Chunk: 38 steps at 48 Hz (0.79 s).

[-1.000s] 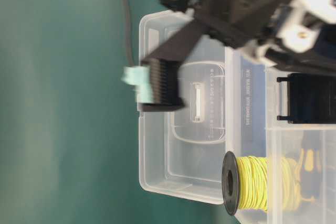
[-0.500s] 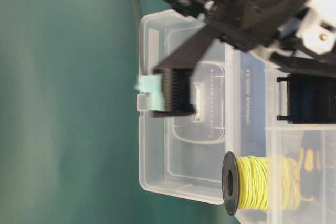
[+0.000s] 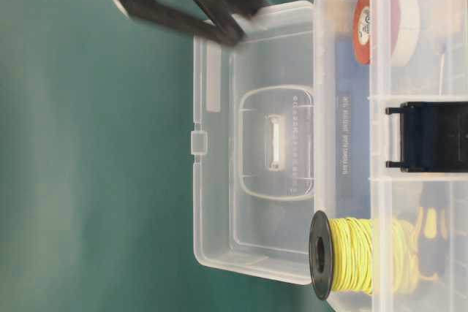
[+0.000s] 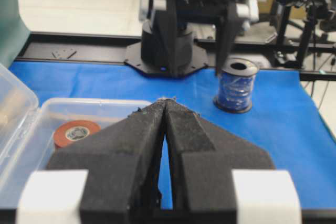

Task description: Pick the nipper from the toolbox among several items.

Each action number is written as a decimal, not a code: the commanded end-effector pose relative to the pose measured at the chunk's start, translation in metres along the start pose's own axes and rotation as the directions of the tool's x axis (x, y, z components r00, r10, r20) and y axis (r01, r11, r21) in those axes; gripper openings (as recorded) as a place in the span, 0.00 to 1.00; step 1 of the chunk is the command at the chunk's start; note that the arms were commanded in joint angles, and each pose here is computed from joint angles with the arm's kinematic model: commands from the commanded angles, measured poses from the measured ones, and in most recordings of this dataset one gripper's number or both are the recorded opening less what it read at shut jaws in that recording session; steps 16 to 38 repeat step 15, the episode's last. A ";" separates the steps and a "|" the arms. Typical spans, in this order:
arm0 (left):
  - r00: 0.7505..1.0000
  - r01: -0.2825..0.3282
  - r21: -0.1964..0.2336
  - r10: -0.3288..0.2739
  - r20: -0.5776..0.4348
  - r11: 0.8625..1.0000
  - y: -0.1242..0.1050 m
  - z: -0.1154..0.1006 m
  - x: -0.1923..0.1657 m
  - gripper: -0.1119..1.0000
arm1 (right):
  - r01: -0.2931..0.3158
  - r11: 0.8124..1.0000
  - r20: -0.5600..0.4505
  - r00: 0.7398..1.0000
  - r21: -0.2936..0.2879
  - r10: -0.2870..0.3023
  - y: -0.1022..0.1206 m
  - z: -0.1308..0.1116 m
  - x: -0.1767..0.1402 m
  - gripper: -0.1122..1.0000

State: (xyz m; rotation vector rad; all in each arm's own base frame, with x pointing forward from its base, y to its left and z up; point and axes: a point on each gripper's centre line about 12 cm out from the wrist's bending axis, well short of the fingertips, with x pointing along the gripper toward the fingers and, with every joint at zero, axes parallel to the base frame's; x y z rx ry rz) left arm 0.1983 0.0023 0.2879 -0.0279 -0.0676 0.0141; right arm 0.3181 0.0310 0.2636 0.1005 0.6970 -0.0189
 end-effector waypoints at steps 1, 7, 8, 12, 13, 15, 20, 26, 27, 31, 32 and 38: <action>1.000 -0.002 -0.003 0.002 0.012 1.000 0.000 0.004 0.001 0.10 | -0.005 1.000 0.084 0.996 0.007 0.005 -0.007 -0.004 -0.032 0.78; 1.000 -0.002 -0.001 0.002 0.014 1.000 0.000 0.005 0.001 0.10 | -0.022 1.000 0.161 0.987 0.013 0.020 -0.013 -0.025 -0.060 0.78; 1.000 -0.001 0.000 0.001 0.014 1.000 0.000 0.005 0.001 0.10 | -0.025 1.000 0.175 0.984 0.016 0.022 -0.015 -0.029 -0.063 0.78; 1.000 -0.001 0.000 0.001 0.012 1.000 0.000 0.004 0.001 0.10 | -0.032 0.999 0.235 0.972 0.026 0.025 -0.022 -0.049 -0.076 0.78; 1.000 -0.002 -0.001 0.002 0.012 1.000 0.000 0.004 0.001 0.10 | -0.033 0.999 0.246 0.969 0.028 0.025 -0.024 -0.054 -0.078 0.78; 1.000 -0.002 -0.003 0.002 0.012 1.000 0.000 0.004 0.001 0.10 | -0.035 0.999 0.266 0.964 0.032 0.025 -0.027 -0.064 -0.081 0.78; 1.000 -0.002 -0.003 0.002 0.012 1.000 0.000 0.004 0.001 0.10 | -0.035 0.999 0.266 0.964 0.032 0.025 -0.027 -0.064 -0.081 0.78; 1.000 -0.002 -0.003 0.002 0.012 1.000 0.000 0.004 0.001 0.10 | -0.035 0.999 0.266 0.964 0.032 0.025 -0.027 -0.064 -0.081 0.78; 1.000 -0.002 -0.003 0.002 0.012 1.000 0.000 0.004 0.001 0.10 | -0.035 0.999 0.266 0.964 0.032 0.025 -0.027 -0.064 -0.081 0.78; 1.000 -0.002 -0.003 0.002 0.012 1.000 0.000 0.004 0.001 0.10 | -0.035 0.999 0.266 0.964 0.032 0.025 -0.027 -0.064 -0.081 0.78; 1.000 -0.002 -0.003 0.002 0.012 1.000 0.000 0.004 0.001 0.10 | -0.035 0.999 0.266 0.964 0.032 0.025 -0.027 -0.064 -0.081 0.78; 1.000 -0.002 -0.003 0.002 0.012 1.000 0.000 0.004 0.001 0.10 | -0.035 0.999 0.266 0.964 0.032 0.025 -0.027 -0.064 -0.081 0.78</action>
